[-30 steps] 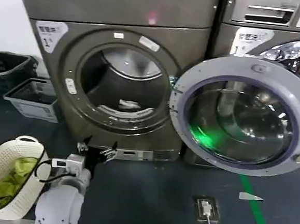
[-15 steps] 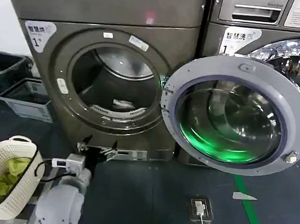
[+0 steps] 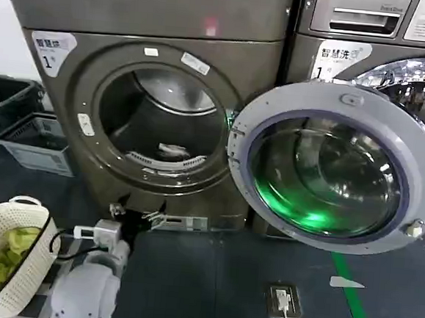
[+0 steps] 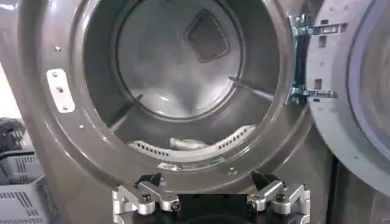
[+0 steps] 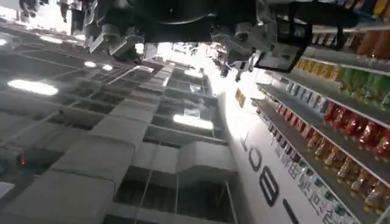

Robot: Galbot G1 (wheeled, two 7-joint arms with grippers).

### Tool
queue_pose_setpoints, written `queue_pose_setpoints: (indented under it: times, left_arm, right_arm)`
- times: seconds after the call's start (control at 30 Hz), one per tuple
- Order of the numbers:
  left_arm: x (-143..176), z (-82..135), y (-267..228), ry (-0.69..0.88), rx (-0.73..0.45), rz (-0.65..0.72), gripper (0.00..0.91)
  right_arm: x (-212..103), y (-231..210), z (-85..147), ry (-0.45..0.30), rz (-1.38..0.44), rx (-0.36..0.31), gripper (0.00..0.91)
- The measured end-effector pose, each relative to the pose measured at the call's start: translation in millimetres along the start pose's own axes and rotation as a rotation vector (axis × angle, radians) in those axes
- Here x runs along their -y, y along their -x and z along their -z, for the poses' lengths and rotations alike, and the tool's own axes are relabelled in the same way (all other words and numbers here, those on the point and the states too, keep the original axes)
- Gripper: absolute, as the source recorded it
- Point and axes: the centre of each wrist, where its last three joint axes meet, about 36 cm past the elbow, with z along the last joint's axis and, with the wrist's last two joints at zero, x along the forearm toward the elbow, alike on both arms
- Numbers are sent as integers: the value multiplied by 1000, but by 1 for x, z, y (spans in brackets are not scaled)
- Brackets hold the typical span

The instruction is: Grasp the clothes from the dryer.

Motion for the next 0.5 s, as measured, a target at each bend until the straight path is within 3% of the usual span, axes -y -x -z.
queue_pose_setpoints:
  times: [0.5]
  left_arm:
    - [1,-1,1,-8,-2,0,907]
  right_arm:
    - [1,1,2,10,-2,5,907]
